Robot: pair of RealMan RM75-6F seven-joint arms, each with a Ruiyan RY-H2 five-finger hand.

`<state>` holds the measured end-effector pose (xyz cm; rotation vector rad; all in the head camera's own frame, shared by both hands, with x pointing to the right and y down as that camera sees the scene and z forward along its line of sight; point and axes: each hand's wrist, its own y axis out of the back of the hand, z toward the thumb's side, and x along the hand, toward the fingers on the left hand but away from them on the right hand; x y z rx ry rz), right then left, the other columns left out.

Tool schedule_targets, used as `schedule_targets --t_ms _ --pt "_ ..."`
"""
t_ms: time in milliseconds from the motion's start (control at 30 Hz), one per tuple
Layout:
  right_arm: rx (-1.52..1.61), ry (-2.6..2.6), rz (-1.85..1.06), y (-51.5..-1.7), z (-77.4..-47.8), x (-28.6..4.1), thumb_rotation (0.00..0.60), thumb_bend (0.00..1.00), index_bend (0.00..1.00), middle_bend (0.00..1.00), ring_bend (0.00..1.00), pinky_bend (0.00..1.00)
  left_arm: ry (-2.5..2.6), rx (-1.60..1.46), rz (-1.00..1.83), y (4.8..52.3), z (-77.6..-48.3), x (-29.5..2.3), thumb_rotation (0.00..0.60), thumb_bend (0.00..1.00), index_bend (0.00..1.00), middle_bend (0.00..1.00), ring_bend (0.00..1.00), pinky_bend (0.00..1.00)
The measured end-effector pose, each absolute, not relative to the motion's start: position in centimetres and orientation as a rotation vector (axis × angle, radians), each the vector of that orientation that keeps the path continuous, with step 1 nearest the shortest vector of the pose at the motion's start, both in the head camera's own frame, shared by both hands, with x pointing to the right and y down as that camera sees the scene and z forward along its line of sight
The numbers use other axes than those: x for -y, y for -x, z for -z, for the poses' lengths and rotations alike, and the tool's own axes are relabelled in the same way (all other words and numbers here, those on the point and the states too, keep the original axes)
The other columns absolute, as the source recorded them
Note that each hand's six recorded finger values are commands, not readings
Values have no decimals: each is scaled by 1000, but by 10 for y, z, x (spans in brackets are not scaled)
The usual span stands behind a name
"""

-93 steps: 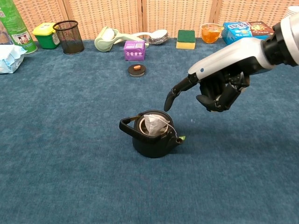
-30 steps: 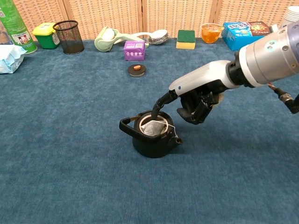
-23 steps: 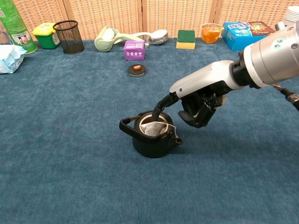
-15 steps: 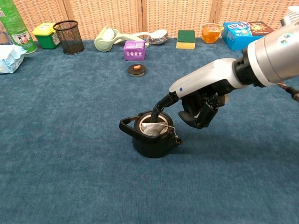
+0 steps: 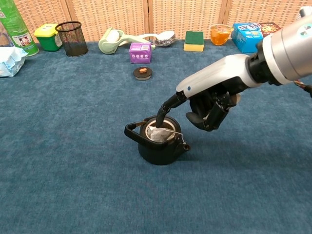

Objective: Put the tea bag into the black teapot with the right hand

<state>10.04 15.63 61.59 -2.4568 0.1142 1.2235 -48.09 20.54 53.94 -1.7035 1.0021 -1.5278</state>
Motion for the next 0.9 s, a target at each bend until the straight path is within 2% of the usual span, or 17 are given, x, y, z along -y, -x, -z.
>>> schedule_targets --t_ms 567,900 --pt "-155 2445 -1241 -103 -615 -162 600 891 134 1000 1000 1000 1707 -999 1529 481 -542 -205 600 451 157 181 84 162" --pt "-160 2448 -1265 -104 -628 -164 600 892 134 1000 1000 1000 1703 -1000 1533 482 -542 -205 600 450 157 181 84 162"
